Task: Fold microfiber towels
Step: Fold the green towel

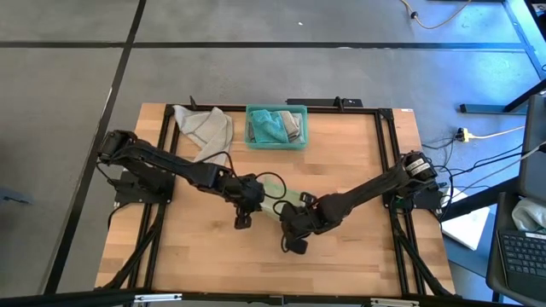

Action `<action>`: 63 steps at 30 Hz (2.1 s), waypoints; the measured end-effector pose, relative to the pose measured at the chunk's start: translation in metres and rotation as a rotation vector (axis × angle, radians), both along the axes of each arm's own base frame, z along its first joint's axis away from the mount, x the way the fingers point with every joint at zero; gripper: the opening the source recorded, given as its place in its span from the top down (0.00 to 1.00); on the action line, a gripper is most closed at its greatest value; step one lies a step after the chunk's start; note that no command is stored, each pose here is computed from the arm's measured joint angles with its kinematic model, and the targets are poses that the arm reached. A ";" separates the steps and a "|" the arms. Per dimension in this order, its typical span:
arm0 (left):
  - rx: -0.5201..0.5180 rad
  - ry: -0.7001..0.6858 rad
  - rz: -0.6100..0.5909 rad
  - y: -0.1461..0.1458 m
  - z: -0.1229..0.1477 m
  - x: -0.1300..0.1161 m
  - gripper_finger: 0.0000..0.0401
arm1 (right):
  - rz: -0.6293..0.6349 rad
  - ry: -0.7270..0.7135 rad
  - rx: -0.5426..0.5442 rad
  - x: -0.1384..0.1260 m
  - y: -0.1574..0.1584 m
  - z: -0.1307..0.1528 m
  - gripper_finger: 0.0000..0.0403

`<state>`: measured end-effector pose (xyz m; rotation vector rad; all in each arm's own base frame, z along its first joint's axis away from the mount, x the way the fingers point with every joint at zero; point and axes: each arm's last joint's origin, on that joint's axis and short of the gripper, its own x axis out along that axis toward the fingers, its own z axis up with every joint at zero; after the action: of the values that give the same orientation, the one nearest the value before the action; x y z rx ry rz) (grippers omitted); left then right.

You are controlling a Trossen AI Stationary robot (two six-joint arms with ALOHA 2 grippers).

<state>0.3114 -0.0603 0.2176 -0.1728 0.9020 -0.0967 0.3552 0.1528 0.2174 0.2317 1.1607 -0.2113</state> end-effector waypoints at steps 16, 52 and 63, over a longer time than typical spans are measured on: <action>0.023 -0.043 0.165 0.045 -0.012 0.020 1.00 | -0.127 0.135 -0.142 -0.031 -0.017 0.022 0.57; 0.050 0.085 0.221 0.078 -0.075 0.041 0.96 | -0.251 -0.181 -0.052 -0.037 -0.023 0.066 0.59; 0.083 0.069 0.270 0.079 -0.073 0.042 0.96 | -0.273 -0.190 0.012 -0.033 -0.023 0.053 0.59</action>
<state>0.3534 0.0191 0.1441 -0.2202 0.9422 0.1982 0.3219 0.1295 0.2701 0.4129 0.9399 -0.4133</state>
